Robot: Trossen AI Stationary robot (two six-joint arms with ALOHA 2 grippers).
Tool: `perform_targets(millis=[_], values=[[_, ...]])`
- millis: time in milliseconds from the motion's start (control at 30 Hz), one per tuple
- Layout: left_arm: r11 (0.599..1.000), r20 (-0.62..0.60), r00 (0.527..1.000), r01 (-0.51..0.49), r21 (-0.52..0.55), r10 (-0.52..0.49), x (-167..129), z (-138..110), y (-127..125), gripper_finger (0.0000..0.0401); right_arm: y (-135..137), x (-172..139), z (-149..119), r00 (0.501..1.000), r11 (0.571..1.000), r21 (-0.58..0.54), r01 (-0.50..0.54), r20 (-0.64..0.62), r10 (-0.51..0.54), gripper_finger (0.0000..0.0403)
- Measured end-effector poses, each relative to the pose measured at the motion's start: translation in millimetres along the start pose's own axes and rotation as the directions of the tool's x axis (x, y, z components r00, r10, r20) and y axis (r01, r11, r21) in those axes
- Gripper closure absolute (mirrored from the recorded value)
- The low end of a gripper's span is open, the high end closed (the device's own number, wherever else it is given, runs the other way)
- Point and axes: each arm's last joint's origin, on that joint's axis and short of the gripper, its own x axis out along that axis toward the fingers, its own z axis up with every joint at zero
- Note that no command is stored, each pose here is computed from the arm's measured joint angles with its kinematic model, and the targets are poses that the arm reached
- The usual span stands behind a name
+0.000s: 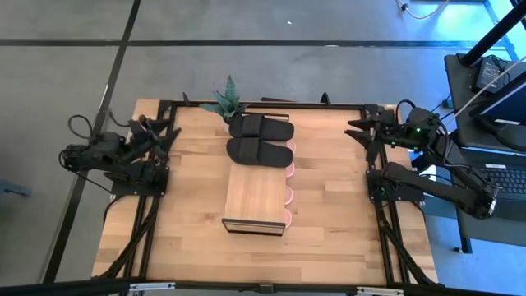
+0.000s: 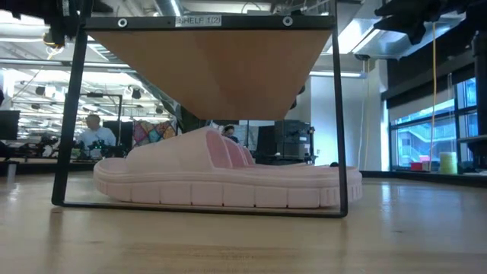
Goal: Pick and place slides into the shelf
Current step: Return to Home Position
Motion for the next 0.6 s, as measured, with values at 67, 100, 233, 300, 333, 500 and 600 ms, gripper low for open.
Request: perform_targets(millis=[67,100,233,300,333,500,600], values=[[0.999,-0.045,0.998,0.043,0.001,-0.043,3,-12,-3,0.0159,0,-1,1,1.000,1.000,-0.005,-0.001,0.009,0.001,0.0230],[0.997,-0.051,0.995,0.079,-0.015,-0.080,3,-14,-4,0.0159,0,-1,1,1.000,1.000,-0.005,-0.002,0.017,0.002,0.0230],[0.988,-0.086,0.985,0.151,-0.028,-0.153,9,-34,-10,0.0159,2,-5,2,0.999,1.000,-0.007,-0.005,0.042,0.005,0.0230],[0.986,-0.078,0.984,0.159,-0.048,-0.162,12,-43,-12,0.0159,2,-7,3,0.999,1.000,-0.003,-0.006,0.052,0.006,0.0230],[0.984,-0.067,0.983,0.165,-0.068,-0.169,13,-46,-13,0.0159,2,-8,3,0.998,1.000,0.004,-0.006,0.057,0.006,0.0230],[0.988,-0.100,0.984,0.146,-0.046,-0.150,20,-78,-14,0.0159,4,-14,3,0.996,1.000,0.017,-0.011,0.083,0.010,0.0230],[0.993,-0.096,0.989,0.109,-0.044,-0.113,23,-85,-11,0.0159,5,-18,3,0.995,1.000,0.023,-0.015,0.102,0.013,0.0230]])
